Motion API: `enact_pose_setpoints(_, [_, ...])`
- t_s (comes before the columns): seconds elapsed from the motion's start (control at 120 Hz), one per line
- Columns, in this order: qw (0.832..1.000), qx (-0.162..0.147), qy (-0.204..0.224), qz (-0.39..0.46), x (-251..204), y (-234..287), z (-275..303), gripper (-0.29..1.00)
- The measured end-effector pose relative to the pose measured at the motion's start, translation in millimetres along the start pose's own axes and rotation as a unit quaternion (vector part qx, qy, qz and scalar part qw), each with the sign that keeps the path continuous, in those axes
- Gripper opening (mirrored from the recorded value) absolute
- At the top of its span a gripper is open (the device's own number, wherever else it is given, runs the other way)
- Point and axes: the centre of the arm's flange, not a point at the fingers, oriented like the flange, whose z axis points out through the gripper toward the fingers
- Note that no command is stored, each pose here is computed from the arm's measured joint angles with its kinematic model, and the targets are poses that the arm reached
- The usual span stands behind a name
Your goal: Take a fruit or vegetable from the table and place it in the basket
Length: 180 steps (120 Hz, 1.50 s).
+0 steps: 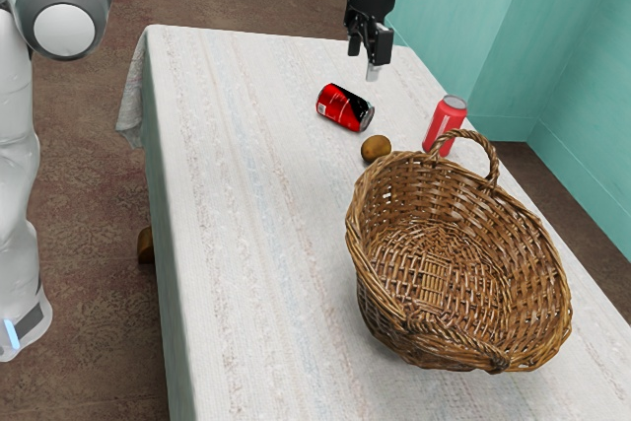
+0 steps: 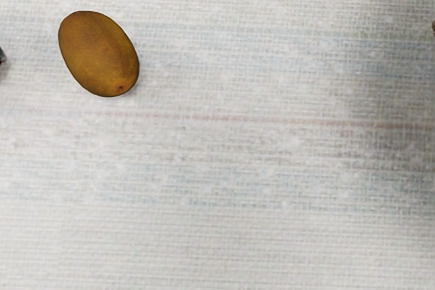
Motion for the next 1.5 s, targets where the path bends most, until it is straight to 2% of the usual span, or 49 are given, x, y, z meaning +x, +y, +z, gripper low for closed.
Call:
enact_pose_setpoints(0.192, [1.0, -0.001, 0.0, 0.001, 0, 1, 0, 0.7])
enact_pose_setpoints(0.383, [0.999, -0.028, 0.003, -0.027, 1, -23, 2, 0.7])
enact_pose_setpoints(0.5, [0.999, -0.024, 0.01, -0.032, 2, -30, -5, 0.7])
enact_pose_setpoints(0.617, [0.999, -0.005, 0.0, -0.035, 10, -34, 9, 0.7])
enact_pose_setpoints(0.8, [0.994, 0.028, -0.036, -0.095, 23, -102, 56, 0.7])
enact_pose_setpoints(1.008, [0.989, 0.027, -0.065, -0.13, 31, -142, 99, 0.7])
enact_pose_setpoints(1.217, [0.99, 0.017, -0.065, -0.122, 53, -132, 133, 0.7])
enact_pose_setpoints(1.5, [0.993, 0.034, -0.036, -0.108, 93, -122, 180, 0.7])
